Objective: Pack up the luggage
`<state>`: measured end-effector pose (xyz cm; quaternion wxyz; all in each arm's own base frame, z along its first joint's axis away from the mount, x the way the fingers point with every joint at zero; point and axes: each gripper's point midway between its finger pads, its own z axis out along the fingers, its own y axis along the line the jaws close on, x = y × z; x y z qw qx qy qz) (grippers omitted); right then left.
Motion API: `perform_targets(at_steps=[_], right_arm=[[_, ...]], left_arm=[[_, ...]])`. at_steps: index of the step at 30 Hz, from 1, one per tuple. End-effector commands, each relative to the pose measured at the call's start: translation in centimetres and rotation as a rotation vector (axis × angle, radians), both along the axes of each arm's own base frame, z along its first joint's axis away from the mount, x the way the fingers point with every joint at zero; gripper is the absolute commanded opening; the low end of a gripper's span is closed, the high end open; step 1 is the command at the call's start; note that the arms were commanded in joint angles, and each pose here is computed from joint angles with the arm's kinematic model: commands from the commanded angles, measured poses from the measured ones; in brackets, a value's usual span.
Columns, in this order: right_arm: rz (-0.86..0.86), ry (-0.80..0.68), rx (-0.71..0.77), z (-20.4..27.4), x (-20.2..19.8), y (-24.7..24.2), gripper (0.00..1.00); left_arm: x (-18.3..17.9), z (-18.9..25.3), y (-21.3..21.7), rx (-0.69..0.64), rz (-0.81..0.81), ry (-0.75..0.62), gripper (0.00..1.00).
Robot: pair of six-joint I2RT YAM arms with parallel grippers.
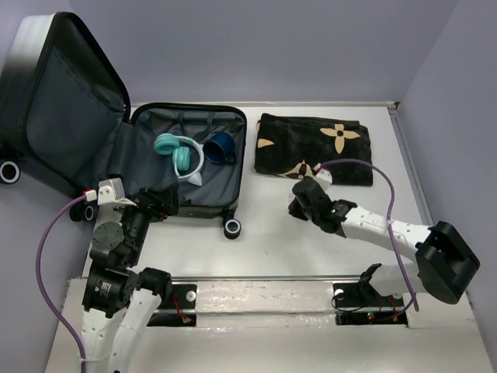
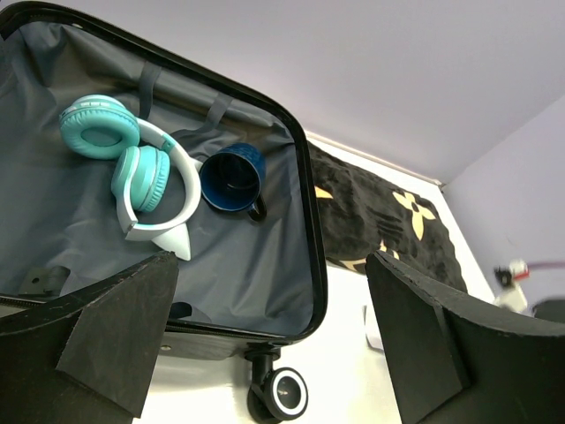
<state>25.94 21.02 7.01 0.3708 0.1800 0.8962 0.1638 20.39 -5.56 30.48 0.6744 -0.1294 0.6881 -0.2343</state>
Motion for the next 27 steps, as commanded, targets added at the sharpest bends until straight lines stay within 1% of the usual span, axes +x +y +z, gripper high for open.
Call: perform_targets(at_steps=[1,3,4,5,6,7,8,9,11,12,13,15,16,18,22,23,27], right_arm=[[0.284,0.038,-0.284,1.9,2.3,-2.9,0.35],[0.343,0.040,-0.284,2.5,3.4,-3.5,0.42],[0.403,0.025,-0.252,3.5,4.5,-3.6,0.47],[0.444,0.020,-0.244,3.8,5.0,-3.5,0.52],[0.493,0.045,-0.263,3.1,5.1,-3.4,0.61],[0.576,0.042,-0.268,3.0,5.1,-3.0,0.66],[0.610,0.068,-0.275,2.6,5.6,-2.8,0.70],[0.673,0.071,-0.286,2.5,5.8,-2.6,0.71],[0.719,0.056,-0.301,3.0,6.8,-2.3,0.74],[0.758,0.064,-0.286,2.5,6.9,-2.0,0.74],[0.811,0.052,-0.313,2.5,7.1,-2.0,0.75],[0.840,0.029,-0.341,2.9,8.0,-1.8,0.78],[0.853,0.045,-0.363,2.3,8.3,-2.2,0.80],[0.853,0.037,-0.370,2.6,9.3,-2.4,0.80],[0.887,0.116,-0.347,0.5,9.3,-2.9,0.80],[0.900,0.167,-0.342,-0.9,8.9,-3.0,0.81],[0.926,0.250,-0.303,-3.4,7.8,-3.1,0.80]], left_arm=[[-0.1,1.1,-0.4,0.004,-0.026,-0.053,0.99],[0.0,1.1,-0.4,0.004,-0.026,-0.051,0.99],[0.0,1.1,-0.4,0.004,-0.026,-0.051,0.99],[0.0,1.1,-0.5,0.005,-0.027,-0.050,0.99],[0.1,1.0,-0.5,0.007,-0.026,-0.049,0.99],[0.1,1.0,-0.5,0.008,-0.026,-0.046,0.99],[0.2,0.9,-0.5,0.008,-0.027,-0.043,0.99],[0.2,1.0,-0.5,0.010,-0.029,-0.043,0.99],[0.3,0.8,-0.5,0.013,-0.027,-0.039,0.99],[0.3,0.8,-0.6,0.013,-0.029,-0.037,0.99],[0.3,0.9,-0.6,0.013,-0.029,-0.039,0.99],[0.2,0.9,-0.6,0.014,-0.030,-0.040,0.99],[0.3,0.8,-0.6,0.013,-0.030,-0.037,0.99],[0.3,0.9,-0.6,0.014,-0.030,-0.039,0.99],[0.2,0.9,-0.6,0.013,-0.030,-0.042,0.99],[0.2,1.0,-0.5,0.015,-0.030,-0.044,0.99],[0.2,0.9,-0.6,0.017,-0.031,-0.042,0.99]])
